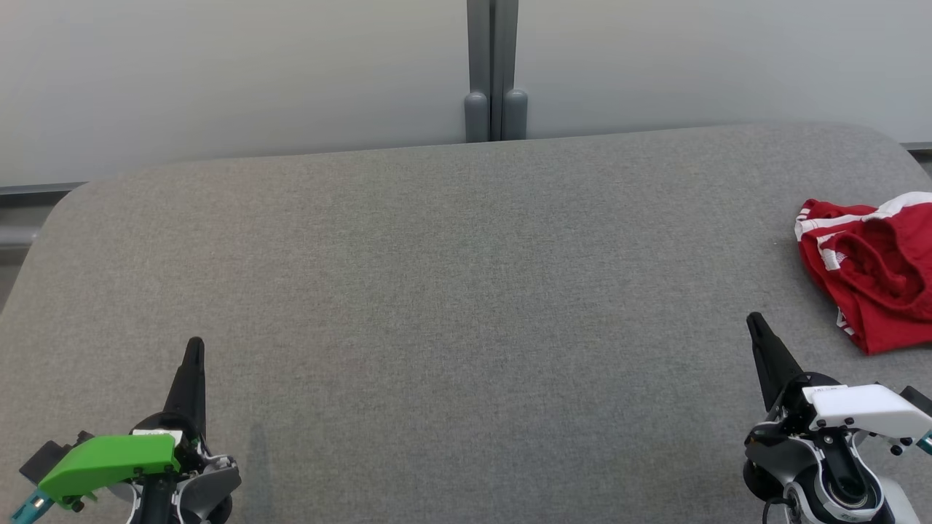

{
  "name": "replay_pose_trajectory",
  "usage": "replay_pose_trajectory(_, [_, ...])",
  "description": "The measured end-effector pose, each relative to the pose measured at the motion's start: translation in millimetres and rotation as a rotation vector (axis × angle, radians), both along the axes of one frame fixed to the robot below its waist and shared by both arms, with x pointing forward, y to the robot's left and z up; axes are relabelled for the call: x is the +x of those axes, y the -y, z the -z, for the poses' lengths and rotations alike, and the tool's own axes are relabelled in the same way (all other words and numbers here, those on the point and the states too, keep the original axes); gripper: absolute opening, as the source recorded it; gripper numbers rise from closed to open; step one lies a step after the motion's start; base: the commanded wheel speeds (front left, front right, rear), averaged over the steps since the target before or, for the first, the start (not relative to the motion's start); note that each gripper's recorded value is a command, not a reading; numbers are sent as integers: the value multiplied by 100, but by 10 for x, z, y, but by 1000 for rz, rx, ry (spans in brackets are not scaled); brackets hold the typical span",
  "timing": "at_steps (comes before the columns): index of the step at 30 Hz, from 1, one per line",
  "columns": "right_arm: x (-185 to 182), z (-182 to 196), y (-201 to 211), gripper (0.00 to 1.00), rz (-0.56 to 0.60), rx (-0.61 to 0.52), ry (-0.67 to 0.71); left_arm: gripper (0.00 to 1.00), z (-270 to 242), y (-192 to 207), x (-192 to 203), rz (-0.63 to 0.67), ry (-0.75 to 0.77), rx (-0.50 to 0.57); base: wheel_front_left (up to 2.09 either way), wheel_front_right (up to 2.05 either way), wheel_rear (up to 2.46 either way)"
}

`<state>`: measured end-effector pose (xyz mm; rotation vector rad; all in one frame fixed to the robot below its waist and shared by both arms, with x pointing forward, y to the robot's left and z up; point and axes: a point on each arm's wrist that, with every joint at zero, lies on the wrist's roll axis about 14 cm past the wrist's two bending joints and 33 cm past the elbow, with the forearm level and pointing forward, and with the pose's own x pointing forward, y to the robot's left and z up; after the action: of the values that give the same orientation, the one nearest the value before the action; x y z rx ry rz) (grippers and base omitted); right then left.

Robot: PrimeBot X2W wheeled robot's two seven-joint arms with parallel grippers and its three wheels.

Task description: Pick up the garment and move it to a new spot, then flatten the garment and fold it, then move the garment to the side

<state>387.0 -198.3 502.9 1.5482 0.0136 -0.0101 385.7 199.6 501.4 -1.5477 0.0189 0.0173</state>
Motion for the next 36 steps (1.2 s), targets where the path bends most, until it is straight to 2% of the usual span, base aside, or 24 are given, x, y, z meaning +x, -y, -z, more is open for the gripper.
replay_pose_trajectory(5, [10, -12, 10, 0, 2, 26, 5, 0, -21, -14, 16, -4, 11, -25, 0, 0, 0])
replay_pose_trajectory(36, [11, -14, 11, 0, 3, 26, 6, 0, -26, -12, 17, -4, 14, -26, 0, 0, 0])
